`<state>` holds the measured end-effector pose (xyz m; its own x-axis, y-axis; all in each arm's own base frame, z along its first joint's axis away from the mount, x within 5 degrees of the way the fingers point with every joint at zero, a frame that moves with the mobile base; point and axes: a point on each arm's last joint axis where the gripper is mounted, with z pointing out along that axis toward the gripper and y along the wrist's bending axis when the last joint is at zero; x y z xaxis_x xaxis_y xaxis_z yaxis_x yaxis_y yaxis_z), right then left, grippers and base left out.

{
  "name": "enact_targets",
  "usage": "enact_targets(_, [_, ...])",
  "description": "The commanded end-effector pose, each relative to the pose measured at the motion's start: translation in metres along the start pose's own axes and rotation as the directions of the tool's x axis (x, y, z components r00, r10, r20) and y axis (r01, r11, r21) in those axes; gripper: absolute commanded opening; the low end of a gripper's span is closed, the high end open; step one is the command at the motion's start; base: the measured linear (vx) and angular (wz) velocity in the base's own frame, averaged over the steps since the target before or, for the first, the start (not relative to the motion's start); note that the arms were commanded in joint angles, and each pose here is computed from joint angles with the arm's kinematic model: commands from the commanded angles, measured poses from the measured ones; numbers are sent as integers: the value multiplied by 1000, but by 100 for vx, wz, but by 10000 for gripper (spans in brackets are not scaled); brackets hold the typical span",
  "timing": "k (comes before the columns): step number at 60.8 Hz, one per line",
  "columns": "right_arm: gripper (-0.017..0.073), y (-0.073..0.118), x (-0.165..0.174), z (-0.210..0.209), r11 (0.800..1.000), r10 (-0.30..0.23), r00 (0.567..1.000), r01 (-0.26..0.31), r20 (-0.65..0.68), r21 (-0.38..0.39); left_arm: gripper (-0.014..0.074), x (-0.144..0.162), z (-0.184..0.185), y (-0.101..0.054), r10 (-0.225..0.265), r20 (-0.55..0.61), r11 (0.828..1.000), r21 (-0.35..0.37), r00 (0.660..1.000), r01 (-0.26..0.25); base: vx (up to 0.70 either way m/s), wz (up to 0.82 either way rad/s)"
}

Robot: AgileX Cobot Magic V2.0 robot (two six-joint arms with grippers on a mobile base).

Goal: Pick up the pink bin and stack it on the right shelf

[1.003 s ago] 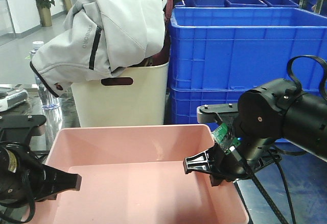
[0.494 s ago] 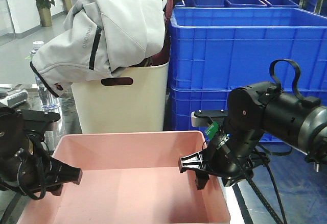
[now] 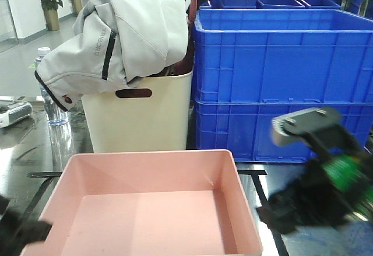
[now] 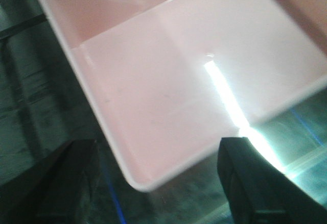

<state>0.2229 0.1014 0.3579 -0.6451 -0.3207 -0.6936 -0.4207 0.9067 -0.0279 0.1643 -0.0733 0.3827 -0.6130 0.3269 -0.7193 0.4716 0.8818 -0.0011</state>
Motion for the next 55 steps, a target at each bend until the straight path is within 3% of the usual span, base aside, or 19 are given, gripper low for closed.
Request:
enact_targets(1, [557,-2,17,-37,1000,-25,980,21,198,20,554,11,-27,-10,18,194,998,58,981,-29,0,0])
enact_targets(12, [514,-1,84,-66,999,-43,960,36,275,33,479,65,-34,-17,25,247,996,78,969,-46,0,0])
enact_targets(18, [464,0,113,-75,997,-72,944,63,323,39,389,86,-30,-18,23,268,997,70,963,-43,0,0])
enact_targets(28, [248,0,153,-89,995,-102,902,84,419,62,137,106,-23,-17,11,352,999,43,936,-28,0,0])
enact_targets(35, [67,1,169,-88,995,-102,892,82,440,65,-6,110,-17,-16,9,334,999,43,942,-25,0,0])
enact_targets(39, [-16,1,173,-83,995,-99,898,81,429,60,-8,111,-17,-17,9,324,999,46,946,-26,0,0])
enact_targets(55, [-15,1,179,-77,995,-98,915,83,390,56,-7,111,-17,-17,9,325,999,46,946,-26,0,0])
